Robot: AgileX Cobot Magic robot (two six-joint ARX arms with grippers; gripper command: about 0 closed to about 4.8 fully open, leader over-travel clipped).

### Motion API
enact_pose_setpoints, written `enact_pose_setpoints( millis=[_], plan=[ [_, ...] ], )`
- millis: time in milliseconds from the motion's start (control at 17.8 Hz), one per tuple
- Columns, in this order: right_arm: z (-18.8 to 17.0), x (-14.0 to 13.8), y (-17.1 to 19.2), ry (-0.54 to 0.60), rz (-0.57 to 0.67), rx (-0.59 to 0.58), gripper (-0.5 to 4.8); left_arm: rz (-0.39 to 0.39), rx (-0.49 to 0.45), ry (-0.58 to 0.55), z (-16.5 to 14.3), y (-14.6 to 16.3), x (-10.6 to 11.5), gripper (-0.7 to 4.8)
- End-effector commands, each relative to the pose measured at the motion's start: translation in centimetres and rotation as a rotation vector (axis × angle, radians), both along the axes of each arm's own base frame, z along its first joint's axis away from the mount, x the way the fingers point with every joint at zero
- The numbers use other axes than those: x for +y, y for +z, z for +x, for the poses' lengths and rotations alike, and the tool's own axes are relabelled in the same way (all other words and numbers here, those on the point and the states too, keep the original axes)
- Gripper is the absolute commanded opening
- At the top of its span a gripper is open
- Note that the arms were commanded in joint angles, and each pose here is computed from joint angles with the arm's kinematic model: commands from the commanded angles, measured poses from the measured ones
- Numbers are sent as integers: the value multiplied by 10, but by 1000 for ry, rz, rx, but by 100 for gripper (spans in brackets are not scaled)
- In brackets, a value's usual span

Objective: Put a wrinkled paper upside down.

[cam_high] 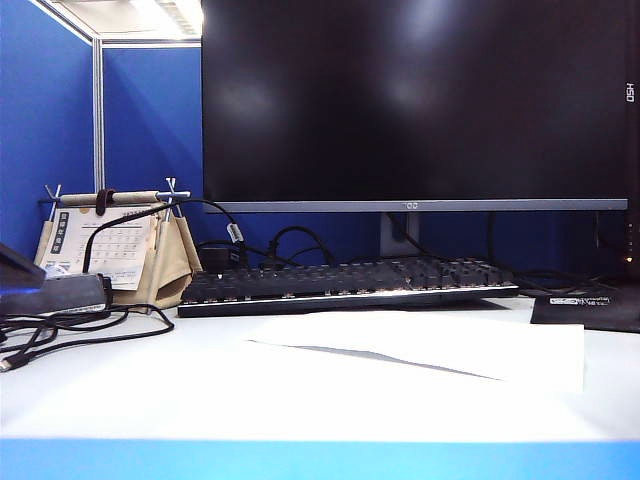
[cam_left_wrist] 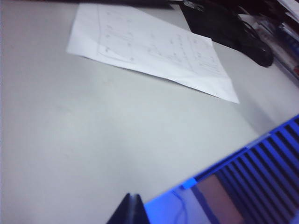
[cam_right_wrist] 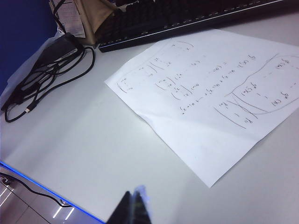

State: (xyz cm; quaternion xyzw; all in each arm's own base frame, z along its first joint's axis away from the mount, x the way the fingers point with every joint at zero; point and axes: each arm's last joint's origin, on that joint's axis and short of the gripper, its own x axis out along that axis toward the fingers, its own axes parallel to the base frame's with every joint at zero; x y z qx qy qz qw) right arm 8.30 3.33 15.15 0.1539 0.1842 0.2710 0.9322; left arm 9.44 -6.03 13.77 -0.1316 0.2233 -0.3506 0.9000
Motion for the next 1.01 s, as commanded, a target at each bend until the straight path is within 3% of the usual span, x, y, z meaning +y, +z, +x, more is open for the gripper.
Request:
enact_pose_setpoints(
  millis=[56, 168, 224, 337, 505, 561, 786, 842, 898, 1010],
  plan=[
    [2, 0, 3, -21, 11, -49, -5, -70, 42, -140, -3, 2, -3, 35],
    [2, 0, 3, -21, 11, -47, -5, -110, 53, -214, -4, 11, -5, 35],
    [1, 0, 4, -11, 53, -26, -5, -121, 6, -206, -3, 28, -5, 41],
    [-1, 4, 12, 124, 146, -37, 19, -130, -19, -196, -2, 46, -5, 110],
    [-7, 3, 44, 142, 180, -120, 19, -57, 34, -142, -7, 69, -1, 163],
    [-10, 0, 79, 98, 147, -195, 19, 16, 21, -110, -10, 82, 2, 337],
    [10, 8, 130, 149, -68, -174, 22, 3, 30, -99, -11, 86, 3, 341],
    [32, 18, 155, 178, -262, -152, 22, -1, 26, -103, -11, 88, 3, 341],
    [45, 26, 164, 202, -371, -151, 23, -1, 25, -104, -11, 88, 3, 341],
    [68, 54, 177, 210, -552, -161, 107, -5, 28, -117, -11, 88, 3, 341]
  ],
)
